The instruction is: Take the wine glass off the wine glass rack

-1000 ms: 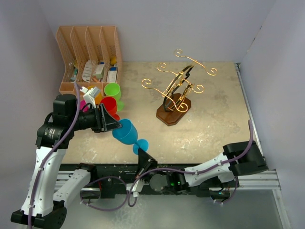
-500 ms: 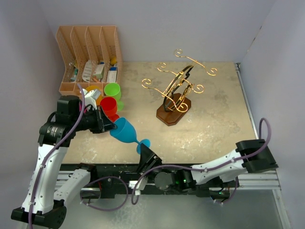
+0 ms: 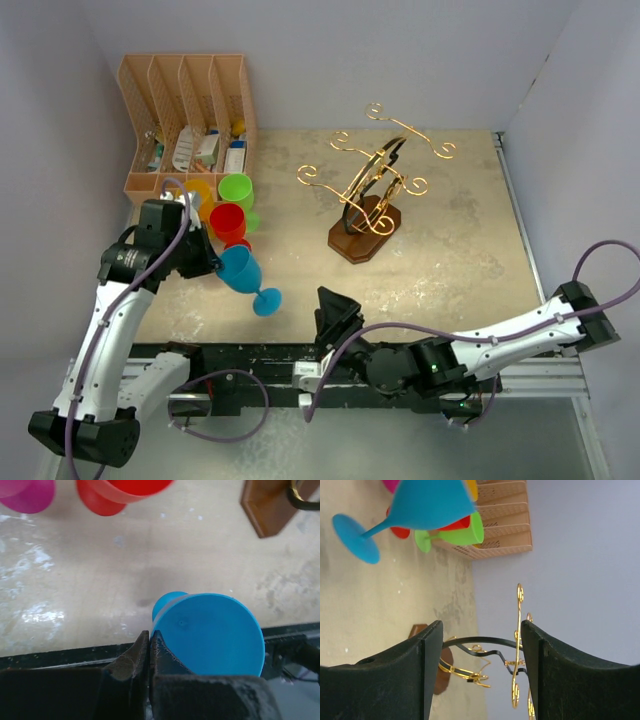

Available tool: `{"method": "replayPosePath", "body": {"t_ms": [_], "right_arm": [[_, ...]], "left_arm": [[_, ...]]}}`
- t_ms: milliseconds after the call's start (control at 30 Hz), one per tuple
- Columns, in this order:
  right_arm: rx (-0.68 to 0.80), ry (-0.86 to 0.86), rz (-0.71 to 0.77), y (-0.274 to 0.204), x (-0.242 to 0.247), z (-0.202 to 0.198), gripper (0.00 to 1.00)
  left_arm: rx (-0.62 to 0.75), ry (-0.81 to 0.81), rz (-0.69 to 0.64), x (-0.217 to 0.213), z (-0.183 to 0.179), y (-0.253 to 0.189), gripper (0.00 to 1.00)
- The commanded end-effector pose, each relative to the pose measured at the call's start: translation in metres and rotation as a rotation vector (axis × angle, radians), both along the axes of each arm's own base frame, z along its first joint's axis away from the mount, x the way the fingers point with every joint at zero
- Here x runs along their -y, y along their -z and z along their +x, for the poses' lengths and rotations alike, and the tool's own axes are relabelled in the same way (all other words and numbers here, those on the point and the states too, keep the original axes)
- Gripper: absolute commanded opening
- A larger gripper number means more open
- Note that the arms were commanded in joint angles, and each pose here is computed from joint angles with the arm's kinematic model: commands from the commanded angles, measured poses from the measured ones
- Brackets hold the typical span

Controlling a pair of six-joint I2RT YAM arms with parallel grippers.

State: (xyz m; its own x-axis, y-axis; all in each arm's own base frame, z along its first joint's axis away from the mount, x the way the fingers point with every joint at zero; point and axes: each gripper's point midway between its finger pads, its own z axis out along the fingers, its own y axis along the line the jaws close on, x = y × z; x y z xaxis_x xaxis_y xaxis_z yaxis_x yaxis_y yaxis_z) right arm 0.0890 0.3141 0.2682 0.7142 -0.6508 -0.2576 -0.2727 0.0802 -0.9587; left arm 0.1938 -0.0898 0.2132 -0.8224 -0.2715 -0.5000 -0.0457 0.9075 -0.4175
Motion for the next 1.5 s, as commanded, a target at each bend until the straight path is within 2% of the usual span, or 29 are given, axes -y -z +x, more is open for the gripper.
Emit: {"method": "replayPosePath", "body": {"t_ms": [0, 167, 367, 600, 833, 1000, 1100, 1233, 1333, 1467], "right_arm": [[-0.119, 0.06, 0.208, -0.045, 0.002, 0.003, 0.66], [-0.213, 0.132, 0.306, -0.07, 0.002, 0.009, 0.66], [-0.291, 0.185, 0.438, -0.102, 0.023, 0.027, 0.66], [-0.301, 0.212, 0.484, -0.107, 0.037, 0.036, 0.65], [-0.306, 0.218, 0.512, -0.111, 0.043, 0.041, 0.65], [-0.309, 0.219, 0.518, -0.112, 0.044, 0.042, 0.65], [-0.315, 0.22, 0.523, -0.113, 0.044, 0.043, 0.65], [-0.33, 0.226, 0.532, -0.113, 0.045, 0.045, 0.65], [-0.342, 0.232, 0.538, -0.114, 0.045, 0.048, 0.65], [-0.383, 0.239, 0.563, -0.119, 0.045, 0.053, 0.65]], "left_arm": [[0.002, -0.197, 0.159, -0.037, 0.018, 0.016, 0.0], [0.049, -0.315, 0.207, -0.054, 0.035, 0.024, 0.0], [0.08, -0.434, 0.326, -0.081, 0.05, 0.029, 0.0], [0.103, -0.466, 0.436, -0.099, 0.062, 0.041, 0.01], [0.126, -0.481, 0.428, -0.1, 0.065, 0.041, 0.02], [0.124, -0.481, 0.43, -0.1, 0.065, 0.043, 0.19], [0.117, -0.476, 0.431, -0.099, 0.065, 0.044, 0.37], [0.136, -0.484, 0.421, -0.099, 0.064, 0.036, 0.55], [0.194, -0.493, 0.387, -0.098, 0.064, 0.017, 0.65], [0.352, -0.442, 0.297, -0.086, 0.063, -0.028, 0.71]]}}
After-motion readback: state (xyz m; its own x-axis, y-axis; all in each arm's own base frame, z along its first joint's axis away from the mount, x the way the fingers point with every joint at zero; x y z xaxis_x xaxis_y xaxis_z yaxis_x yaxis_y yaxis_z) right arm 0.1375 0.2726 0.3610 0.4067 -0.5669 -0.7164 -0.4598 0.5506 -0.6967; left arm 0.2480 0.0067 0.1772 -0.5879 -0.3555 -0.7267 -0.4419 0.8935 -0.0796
